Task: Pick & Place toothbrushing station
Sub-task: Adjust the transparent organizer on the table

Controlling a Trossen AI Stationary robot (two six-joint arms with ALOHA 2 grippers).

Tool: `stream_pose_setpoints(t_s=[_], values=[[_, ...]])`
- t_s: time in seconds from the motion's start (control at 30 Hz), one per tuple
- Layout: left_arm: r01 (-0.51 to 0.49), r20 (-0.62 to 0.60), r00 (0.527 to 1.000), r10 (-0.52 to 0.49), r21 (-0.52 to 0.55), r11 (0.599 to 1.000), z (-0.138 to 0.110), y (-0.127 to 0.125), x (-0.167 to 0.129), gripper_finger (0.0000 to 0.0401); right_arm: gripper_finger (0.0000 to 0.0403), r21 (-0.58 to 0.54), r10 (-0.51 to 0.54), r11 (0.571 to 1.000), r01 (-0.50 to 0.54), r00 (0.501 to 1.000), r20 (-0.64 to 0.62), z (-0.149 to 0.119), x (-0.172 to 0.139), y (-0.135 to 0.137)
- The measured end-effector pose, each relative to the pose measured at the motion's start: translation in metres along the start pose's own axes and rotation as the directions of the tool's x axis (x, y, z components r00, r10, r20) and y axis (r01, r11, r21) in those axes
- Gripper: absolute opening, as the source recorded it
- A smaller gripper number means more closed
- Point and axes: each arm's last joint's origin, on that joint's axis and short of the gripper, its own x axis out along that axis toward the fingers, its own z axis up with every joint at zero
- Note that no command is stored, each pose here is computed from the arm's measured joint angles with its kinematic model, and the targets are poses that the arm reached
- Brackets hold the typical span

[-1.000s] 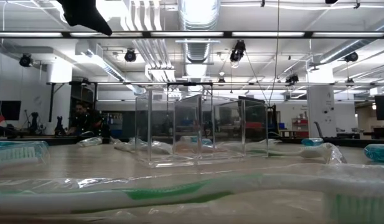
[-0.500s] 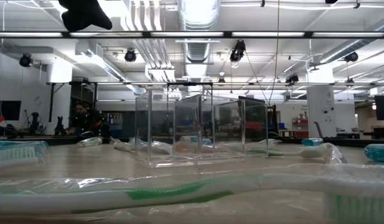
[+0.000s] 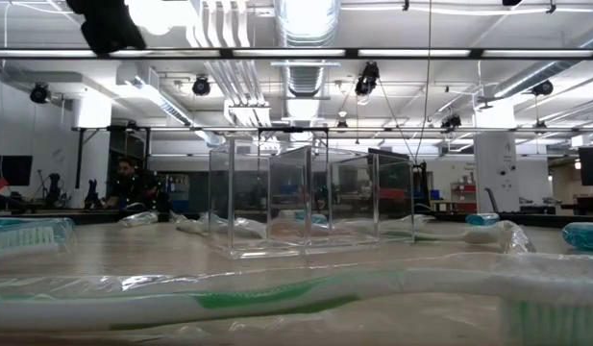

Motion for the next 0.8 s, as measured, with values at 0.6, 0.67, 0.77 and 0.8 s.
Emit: stream_pose_setpoints(t_s=[0.6,0.67,0.77,0.8], values=[[-0.073,-0.139,0.989,0.058,-0.104,0.992,-0.014,0.006,-0.002,0.004,0.0034,0.0,0.0,1.0,0.0,1.0,0.0,0.0,0.0,0.0],[-0.079,-0.152,0.986,0.063,-0.103,0.992,-0.015,0.007,-0.002,0.0048,0.0034,0.0,0.001,1.0,-0.001,1.0,0.0,0.0,0.0,0.0],[-0.081,-0.165,0.984,0.064,-0.102,0.992,-0.016,0.007,-0.002,0.0074,0.0034,0.0,0.0,1.0,0.0,1.0,0.0,0.0,0.0,0.0],[-0.086,-0.175,0.982,0.068,-0.096,0.992,-0.018,0.008,-0.002,0.0085,0.0034,0.0,0.001,1.0,-0.001,1.0,0.001,0.0,0.0,0.0]])
